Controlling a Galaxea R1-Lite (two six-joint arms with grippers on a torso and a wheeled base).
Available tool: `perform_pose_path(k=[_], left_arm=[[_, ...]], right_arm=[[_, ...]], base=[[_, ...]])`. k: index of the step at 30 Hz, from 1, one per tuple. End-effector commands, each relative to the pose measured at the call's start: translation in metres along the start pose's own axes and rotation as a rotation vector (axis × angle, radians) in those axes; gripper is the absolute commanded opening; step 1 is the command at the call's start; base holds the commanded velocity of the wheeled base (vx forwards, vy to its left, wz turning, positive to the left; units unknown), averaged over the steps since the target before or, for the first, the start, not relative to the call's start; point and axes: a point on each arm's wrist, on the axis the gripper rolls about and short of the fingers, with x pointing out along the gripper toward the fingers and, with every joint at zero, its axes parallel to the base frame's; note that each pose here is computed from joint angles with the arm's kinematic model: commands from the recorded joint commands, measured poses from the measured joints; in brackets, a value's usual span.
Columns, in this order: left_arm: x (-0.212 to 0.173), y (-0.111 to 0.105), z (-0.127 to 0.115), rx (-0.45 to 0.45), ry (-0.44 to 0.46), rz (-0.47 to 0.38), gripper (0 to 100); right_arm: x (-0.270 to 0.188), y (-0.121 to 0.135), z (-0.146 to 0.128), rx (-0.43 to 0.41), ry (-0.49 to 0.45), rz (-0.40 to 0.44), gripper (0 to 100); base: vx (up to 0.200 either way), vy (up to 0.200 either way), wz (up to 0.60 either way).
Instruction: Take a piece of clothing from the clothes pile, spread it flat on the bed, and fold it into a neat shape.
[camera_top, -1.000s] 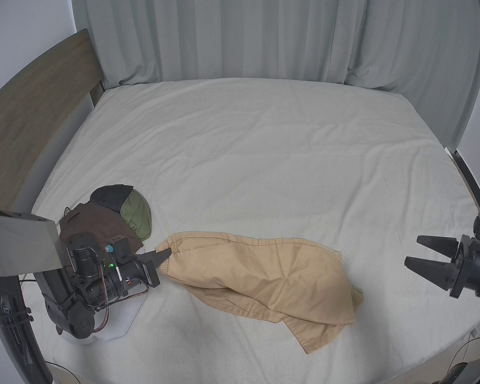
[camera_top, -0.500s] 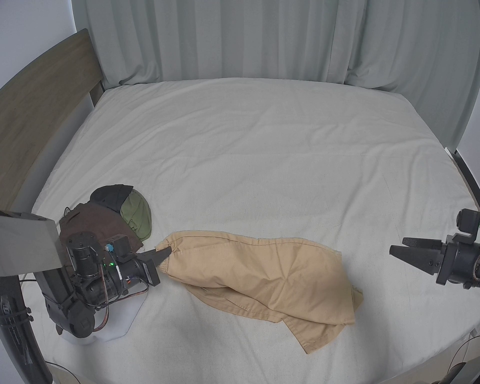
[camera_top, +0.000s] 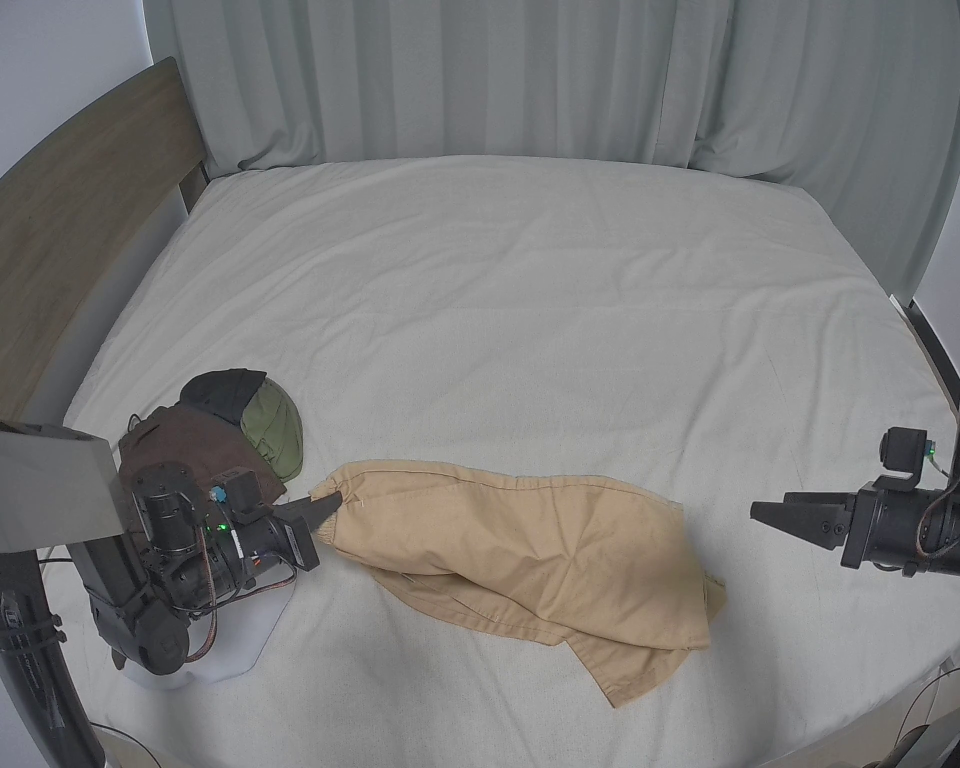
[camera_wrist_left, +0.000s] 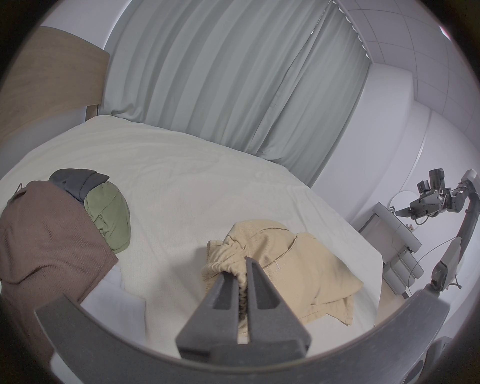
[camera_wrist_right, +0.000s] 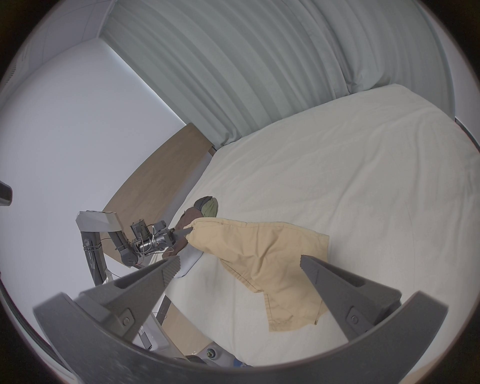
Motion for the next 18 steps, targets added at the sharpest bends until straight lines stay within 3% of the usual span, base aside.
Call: perform_pose_path(k=[1,10,18], left_arm=[[0.000,0.000,0.001,0.001,-0.005,-0.002,0],[0.004,0.003,0.003,0.003,-0.019,0.003,0],[0.001,0.002,0.004,0.005,-0.021,0.004,0]], right_arm=[[0.006,-0.004,-0.002,0.013,0.027,-0.007,100],[0.009,-0.005,0.001,0.056,0.004,-0.001,100],[0.022,-0.014,-0.005,0.089,0.045,-0.018,100]], base=[[0.000,0.000,0.00],[0.000,0.000,0.00],[0.000,0.000,0.00]])
